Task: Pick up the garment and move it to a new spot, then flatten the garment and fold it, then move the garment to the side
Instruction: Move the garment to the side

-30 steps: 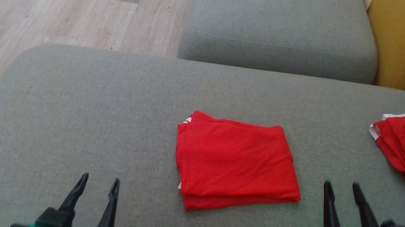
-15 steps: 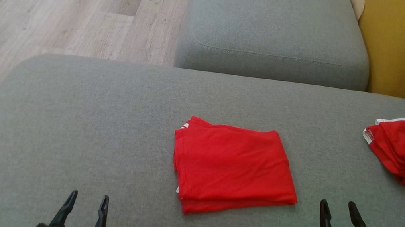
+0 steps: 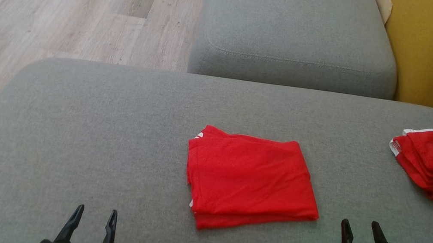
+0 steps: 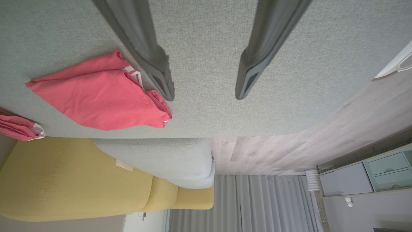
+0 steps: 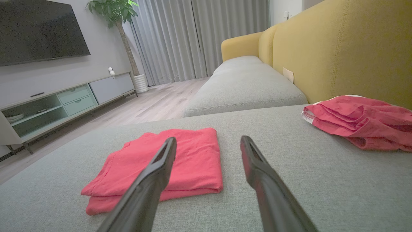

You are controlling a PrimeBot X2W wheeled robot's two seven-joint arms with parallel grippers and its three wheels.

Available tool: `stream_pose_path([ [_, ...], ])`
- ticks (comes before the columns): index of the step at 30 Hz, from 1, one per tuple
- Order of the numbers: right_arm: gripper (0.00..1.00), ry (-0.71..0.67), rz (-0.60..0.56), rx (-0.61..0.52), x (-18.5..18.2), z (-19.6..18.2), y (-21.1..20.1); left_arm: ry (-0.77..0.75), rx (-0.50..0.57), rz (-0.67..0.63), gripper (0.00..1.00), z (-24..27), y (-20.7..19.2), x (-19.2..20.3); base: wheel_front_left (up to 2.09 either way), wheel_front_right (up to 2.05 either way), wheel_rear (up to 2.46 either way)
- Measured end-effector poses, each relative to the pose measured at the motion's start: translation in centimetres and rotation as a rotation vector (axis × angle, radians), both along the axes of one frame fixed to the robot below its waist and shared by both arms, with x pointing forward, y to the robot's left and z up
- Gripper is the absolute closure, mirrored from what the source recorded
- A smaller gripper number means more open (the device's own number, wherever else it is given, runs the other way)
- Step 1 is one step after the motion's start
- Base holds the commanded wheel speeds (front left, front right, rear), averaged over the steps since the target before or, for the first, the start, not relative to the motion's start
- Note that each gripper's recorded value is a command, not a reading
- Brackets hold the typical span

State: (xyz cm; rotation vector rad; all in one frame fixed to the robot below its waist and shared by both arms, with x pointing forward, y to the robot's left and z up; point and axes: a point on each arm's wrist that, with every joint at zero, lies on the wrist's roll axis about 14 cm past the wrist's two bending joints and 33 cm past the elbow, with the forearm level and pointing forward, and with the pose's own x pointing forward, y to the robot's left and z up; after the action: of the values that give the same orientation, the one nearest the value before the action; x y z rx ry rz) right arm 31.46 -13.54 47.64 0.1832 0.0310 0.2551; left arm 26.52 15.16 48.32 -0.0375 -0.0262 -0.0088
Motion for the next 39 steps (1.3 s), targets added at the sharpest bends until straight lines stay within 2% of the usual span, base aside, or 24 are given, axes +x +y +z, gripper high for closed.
stream_pose_path([
  [39, 0.00, 0.041, -0.001, -0.016, -0.2, -1.3, -0.1, 0.018, 0.023, -0.021, 0.00, -0.5, -0.3, -0.1, 0.00, 0.00, 0.00],
])
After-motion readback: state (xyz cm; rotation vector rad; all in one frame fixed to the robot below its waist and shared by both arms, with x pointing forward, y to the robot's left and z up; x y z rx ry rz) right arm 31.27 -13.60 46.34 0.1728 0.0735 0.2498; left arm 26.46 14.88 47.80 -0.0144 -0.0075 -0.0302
